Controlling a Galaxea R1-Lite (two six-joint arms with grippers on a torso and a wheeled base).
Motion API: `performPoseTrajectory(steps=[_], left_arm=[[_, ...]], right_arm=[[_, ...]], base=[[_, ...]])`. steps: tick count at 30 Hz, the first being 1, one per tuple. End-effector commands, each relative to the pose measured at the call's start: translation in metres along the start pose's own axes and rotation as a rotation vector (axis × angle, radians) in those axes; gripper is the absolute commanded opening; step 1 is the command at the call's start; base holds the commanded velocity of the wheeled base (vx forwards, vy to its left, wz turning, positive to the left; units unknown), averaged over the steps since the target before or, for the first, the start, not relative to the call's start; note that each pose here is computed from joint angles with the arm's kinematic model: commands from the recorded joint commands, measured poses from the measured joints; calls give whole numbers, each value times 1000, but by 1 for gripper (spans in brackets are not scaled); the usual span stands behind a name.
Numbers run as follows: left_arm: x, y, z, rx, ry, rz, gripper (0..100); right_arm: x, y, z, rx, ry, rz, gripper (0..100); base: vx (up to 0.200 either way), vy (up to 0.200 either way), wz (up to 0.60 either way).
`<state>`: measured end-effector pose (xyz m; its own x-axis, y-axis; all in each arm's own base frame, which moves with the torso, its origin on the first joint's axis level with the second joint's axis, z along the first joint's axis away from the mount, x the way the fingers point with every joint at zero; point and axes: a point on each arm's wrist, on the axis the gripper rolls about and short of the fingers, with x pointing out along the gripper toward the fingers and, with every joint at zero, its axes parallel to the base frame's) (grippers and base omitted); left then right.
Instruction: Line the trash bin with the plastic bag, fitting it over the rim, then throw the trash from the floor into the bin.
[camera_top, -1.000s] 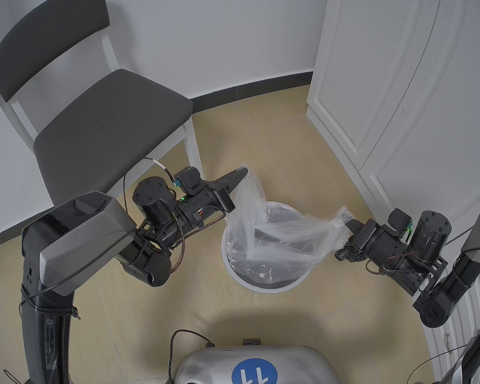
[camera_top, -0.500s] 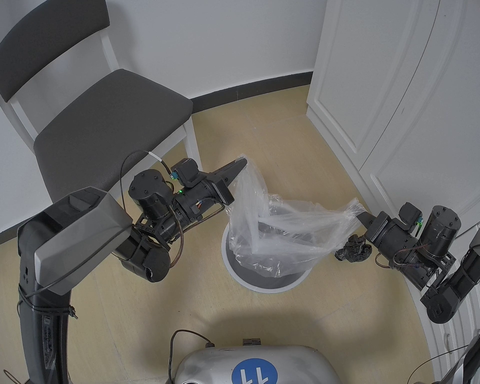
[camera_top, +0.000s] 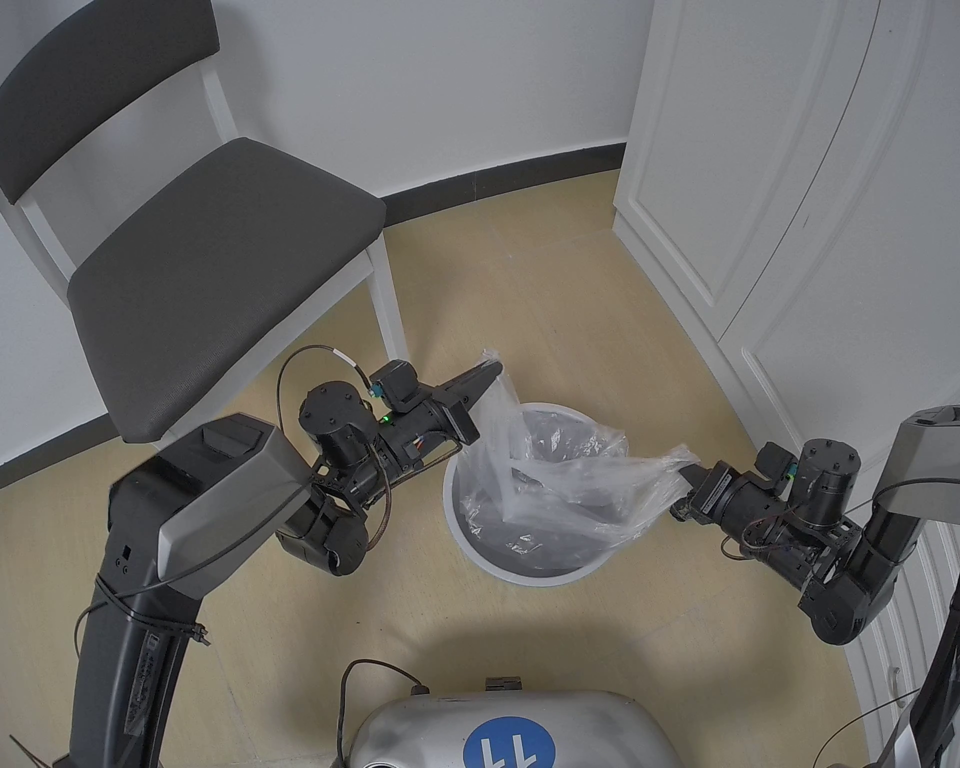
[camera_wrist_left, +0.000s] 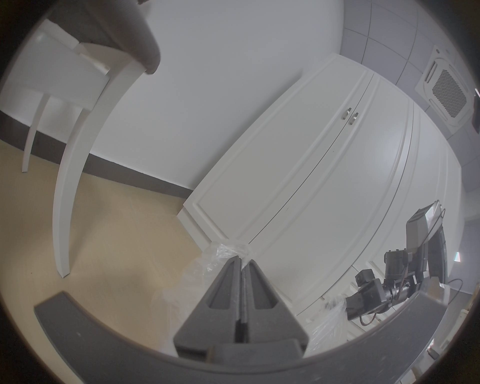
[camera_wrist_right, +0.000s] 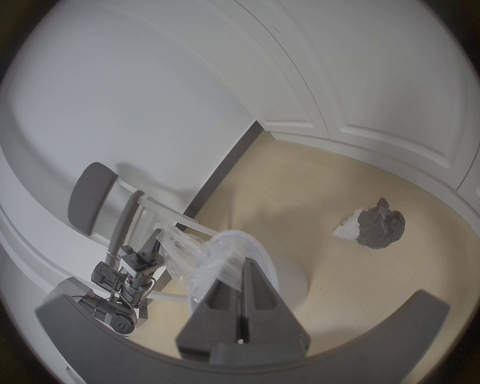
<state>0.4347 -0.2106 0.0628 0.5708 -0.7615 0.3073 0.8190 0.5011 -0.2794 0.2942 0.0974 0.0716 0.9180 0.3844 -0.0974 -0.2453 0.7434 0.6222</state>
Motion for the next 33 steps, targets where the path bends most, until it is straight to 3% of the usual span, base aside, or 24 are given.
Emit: performPoseTrajectory(steps=[1, 8, 10, 15, 19, 26, 33], left_arm=[[-6, 18, -27, -18, 37, 17, 0], [-12, 19, -29, -18, 53, 38, 0], [-28, 17, -17, 29, 89, 77, 0], [-59, 9, 16, 40, 125, 136, 0], [-76, 5, 29, 37, 142, 173, 0], [-105, 17, 31, 73, 188, 252, 0], [-118, 23, 25, 125, 237, 285, 0]], right_arm=[[9, -11, -13, 3, 32, -22, 0], [8, -7, -18, 1, 49, -12, 0], [10, -7, -23, -4, 59, -18, 0], [11, -8, -27, -157, 71, -17, 0], [11, -10, -24, -240, 48, -50, 0], [-1, -21, -4, -410, -12, -139, 0], [-13, -45, 8, -551, -1, -236, 0]], base=[[0, 0, 0], [0, 0, 0], [0, 0, 0], [0, 0, 0], [0, 0, 0], [0, 0, 0], [0, 0, 0]])
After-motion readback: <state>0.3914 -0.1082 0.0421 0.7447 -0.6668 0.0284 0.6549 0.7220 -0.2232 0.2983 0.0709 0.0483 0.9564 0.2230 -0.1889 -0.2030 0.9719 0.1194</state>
